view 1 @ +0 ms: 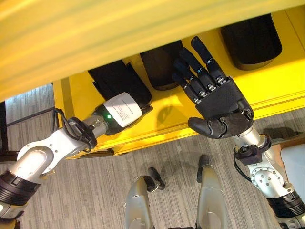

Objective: Move parts from the plastic box to the shelf.

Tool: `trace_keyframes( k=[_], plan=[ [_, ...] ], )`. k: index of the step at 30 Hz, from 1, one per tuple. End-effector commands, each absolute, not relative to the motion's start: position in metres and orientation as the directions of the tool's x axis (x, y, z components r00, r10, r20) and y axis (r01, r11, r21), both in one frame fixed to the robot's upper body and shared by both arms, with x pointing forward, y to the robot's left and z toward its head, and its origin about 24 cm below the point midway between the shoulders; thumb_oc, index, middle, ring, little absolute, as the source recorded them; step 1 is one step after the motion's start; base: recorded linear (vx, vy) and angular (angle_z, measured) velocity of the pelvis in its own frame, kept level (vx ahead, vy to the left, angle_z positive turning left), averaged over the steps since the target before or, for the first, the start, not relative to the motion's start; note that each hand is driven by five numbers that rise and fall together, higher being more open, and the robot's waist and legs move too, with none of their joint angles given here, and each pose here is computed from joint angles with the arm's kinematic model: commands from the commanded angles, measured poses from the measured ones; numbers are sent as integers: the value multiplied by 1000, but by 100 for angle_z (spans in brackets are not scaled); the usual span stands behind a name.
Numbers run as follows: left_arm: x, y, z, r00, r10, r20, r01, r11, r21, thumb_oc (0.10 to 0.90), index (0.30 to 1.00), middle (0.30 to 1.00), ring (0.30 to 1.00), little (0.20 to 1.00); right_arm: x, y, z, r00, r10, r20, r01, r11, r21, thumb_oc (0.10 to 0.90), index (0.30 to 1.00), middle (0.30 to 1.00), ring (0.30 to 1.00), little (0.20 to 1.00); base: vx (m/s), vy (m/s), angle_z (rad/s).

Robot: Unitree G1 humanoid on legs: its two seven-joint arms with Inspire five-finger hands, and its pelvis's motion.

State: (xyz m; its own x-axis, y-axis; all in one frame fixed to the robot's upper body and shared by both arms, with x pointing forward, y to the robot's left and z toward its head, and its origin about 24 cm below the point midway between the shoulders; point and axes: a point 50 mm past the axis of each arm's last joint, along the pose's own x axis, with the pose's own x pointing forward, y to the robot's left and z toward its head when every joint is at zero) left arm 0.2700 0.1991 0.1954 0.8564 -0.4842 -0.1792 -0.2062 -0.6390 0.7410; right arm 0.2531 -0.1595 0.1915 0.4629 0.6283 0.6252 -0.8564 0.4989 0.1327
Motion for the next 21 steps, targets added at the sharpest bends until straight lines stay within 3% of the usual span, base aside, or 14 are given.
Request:
trace_keyframes(
  k=[1,15,21],
  plan=[
    [261,237,176,894,-278,-352,15,-766,643,900,1000,1000,1000,1000,230,-159,246,187,571,800,-904,418,-86,900,1000,1000,1000,1000,-3,22,-8],
    [262,276,179,958,-48,-282,142,-778,612,900,1000,1000,1000,1000,229,-164,244,207,558,803,-899,433,-69,900,1000,1000,1000,1000,17,-10,0],
    [263,280,179,962,-43,-269,126,-806,579,900,1000,1000,1000,1000,228,-162,246,216,554,804,-896,439,-62,900,1000,1000,1000,1000,17,-7,0]
  ],
)
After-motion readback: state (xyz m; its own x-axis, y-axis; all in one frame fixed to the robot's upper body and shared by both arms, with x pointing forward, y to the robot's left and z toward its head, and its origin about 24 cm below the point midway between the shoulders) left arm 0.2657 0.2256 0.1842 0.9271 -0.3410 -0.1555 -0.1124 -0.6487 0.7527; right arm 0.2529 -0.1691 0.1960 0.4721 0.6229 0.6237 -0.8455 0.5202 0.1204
